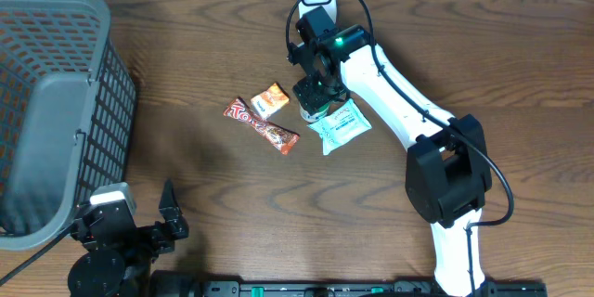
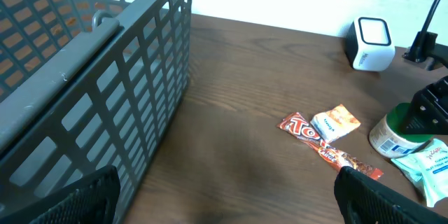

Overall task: Scan the item barcode
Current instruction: 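Hold the jar up toward the white scanner with the right gripper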

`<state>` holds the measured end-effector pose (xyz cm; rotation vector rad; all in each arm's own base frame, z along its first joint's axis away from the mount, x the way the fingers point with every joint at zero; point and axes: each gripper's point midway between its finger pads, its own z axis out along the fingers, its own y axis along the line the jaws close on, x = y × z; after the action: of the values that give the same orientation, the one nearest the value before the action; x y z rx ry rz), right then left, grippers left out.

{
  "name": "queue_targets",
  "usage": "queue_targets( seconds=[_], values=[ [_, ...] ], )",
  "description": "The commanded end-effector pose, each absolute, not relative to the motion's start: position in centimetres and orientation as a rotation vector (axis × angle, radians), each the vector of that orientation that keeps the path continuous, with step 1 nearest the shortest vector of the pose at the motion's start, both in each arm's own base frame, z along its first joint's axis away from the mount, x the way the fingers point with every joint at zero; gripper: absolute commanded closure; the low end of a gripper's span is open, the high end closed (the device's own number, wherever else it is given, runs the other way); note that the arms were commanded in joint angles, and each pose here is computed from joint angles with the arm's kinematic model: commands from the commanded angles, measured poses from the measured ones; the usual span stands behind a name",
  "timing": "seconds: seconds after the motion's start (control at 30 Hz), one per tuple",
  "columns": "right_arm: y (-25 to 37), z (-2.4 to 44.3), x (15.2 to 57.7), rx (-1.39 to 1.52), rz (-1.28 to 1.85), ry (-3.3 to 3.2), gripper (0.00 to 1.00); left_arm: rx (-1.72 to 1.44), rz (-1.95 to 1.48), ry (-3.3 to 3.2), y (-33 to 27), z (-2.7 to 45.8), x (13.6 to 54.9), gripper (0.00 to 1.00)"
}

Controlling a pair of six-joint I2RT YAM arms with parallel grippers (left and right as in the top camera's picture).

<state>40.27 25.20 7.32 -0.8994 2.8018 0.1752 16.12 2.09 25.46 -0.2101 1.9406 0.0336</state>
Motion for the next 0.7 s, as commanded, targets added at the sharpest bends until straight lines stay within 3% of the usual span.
queue_targets(
  seconds=[0.0, 0.07, 0.27, 0.47, 0.67],
  values=[
    [25.2, 7.1, 40.7, -0.828, 0.175, 2.812, 0.16, -0.206, 0.021, 1.940, 1.9, 25.4, 16.1, 0.02],
    [25.5, 7.8, 40.8, -0.644, 0.205, 2.850, 0.01, -0.206, 0.021, 1.940, 1.9, 25.4, 16.1, 0.02],
    [25.6, 11.4, 40.6, 0.027, 0.291, 2.944, 0.01, -0.206, 0.021, 1.940, 1.9, 25.4, 16.1, 0.02],
    [25.0, 10.5, 38.7, 0.789, 0.300, 2.981, 0.01, -0.206, 0.021, 1.940, 1.9, 25.4, 16.1, 0.02],
    [26.2, 9.3, 40.1, 0.930, 0.352, 2.917, 0.08, -0.206, 0.021, 1.940, 1.9, 25.4, 16.1, 0.02]
  ],
)
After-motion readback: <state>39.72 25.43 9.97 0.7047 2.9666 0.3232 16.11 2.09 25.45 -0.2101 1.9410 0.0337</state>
